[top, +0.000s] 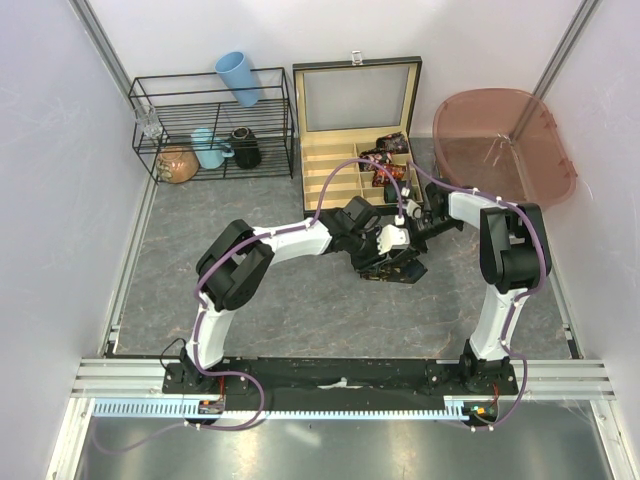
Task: Roll the ties
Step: Roll the tie at the center of the board.
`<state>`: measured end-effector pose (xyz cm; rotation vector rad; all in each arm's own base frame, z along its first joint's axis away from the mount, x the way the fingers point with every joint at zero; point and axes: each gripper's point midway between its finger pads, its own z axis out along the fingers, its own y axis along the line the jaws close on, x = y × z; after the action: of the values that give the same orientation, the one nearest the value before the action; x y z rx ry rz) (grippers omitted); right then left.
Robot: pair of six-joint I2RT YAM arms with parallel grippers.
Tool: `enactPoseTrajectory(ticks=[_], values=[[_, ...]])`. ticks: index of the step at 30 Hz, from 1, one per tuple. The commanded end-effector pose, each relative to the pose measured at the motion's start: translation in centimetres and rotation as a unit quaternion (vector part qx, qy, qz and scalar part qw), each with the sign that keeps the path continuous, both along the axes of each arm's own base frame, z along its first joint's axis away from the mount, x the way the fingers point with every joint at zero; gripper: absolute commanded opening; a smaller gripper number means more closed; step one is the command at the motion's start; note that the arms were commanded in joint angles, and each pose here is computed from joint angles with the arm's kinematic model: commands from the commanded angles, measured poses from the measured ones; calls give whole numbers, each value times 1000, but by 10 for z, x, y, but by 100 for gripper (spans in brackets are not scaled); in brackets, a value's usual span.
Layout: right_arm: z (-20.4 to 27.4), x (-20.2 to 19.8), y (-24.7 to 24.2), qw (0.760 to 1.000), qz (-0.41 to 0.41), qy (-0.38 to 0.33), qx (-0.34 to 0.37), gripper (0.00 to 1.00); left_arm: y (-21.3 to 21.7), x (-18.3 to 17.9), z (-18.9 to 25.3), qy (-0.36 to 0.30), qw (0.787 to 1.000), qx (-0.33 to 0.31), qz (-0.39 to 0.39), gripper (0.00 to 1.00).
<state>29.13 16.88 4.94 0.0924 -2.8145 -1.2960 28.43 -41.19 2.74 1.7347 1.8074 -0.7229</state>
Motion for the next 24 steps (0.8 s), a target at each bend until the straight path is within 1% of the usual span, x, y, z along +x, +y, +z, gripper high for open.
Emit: enactPoseTrajectory(ticks=[1,2,3,5,7,8,12,15,20,24], values=[[-42,-6,-35,993,16,-9,-120,0,10,-13,-11,31,999,4,7,51],[-48,-6,-43,989,17,-9,-147,0,3,-10,-2,23,1000,-17,8,55],[-50,-4,-47,987,14,-12,-157,0,-1,-8,10,20,999,-33,10,56],[-54,-3,-57,982,11,-14,-187,0,-11,-5,26,16,998,-68,11,71],[-56,0,-63,979,7,-16,-203,0,-16,-5,40,16,996,-90,13,72],[-58,1,-68,976,6,-18,-217,0,-21,-4,48,10,994,-107,10,84],[-62,7,-76,969,2,-25,-245,0,-26,-3,54,7,992,-127,10,86],[-65,11,-78,966,1,-27,-256,0,-27,1,51,3,992,-127,15,86],[-70,11,-78,966,3,-23,-257,0,-30,3,40,12,992,-123,21,87],[-74,6,-73,968,13,-16,-251,0,-42,12,38,11,990,-140,24,88]])
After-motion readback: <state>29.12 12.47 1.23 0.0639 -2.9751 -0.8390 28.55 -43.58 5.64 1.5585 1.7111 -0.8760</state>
